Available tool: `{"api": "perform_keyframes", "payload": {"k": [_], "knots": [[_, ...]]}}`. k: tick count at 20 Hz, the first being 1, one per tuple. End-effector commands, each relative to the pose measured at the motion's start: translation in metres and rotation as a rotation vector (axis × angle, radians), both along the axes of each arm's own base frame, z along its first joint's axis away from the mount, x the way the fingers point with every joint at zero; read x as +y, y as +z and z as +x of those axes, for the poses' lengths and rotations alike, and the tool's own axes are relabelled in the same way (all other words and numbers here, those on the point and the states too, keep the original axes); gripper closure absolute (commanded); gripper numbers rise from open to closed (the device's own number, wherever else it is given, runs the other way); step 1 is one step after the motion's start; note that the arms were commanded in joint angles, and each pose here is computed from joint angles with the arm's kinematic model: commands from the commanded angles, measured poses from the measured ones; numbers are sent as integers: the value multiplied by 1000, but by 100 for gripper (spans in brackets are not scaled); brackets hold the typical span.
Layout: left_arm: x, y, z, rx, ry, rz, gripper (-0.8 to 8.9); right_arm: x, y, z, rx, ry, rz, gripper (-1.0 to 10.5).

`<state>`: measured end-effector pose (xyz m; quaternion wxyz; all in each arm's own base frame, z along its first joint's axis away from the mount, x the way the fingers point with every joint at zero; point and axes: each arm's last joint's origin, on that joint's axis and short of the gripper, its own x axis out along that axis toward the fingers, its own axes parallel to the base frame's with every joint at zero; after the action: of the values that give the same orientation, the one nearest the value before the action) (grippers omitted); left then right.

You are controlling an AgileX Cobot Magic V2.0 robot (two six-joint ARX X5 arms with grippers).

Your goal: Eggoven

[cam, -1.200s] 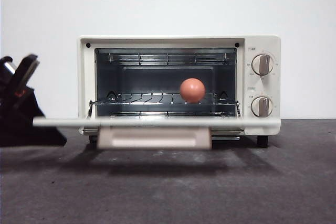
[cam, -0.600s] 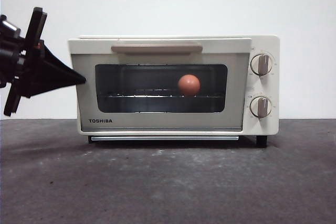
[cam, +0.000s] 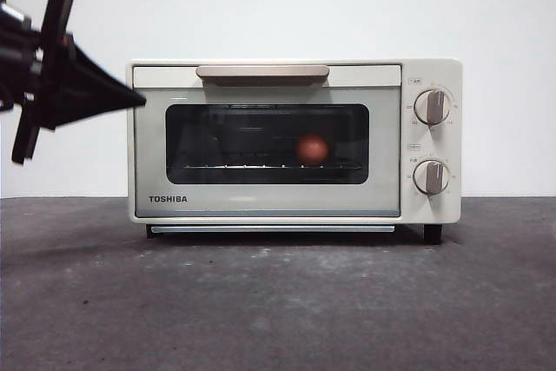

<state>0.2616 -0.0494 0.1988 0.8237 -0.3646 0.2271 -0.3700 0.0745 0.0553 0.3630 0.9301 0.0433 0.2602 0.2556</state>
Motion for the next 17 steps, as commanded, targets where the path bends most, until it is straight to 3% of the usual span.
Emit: {"api": "perform_keyframes", "payload": {"k": [1, 8, 17], "knots": [[-2, 15, -7, -45, 12, 46, 806, 1, 5, 0, -24, 15, -2, 650], [-6, 43, -49, -100, 98, 240, 806, 4, -1, 4, -50, 28, -14, 665], [3, 68, -104, -188, 237, 418, 806, 19, -60, 23, -200, 26, 100, 714]]}}
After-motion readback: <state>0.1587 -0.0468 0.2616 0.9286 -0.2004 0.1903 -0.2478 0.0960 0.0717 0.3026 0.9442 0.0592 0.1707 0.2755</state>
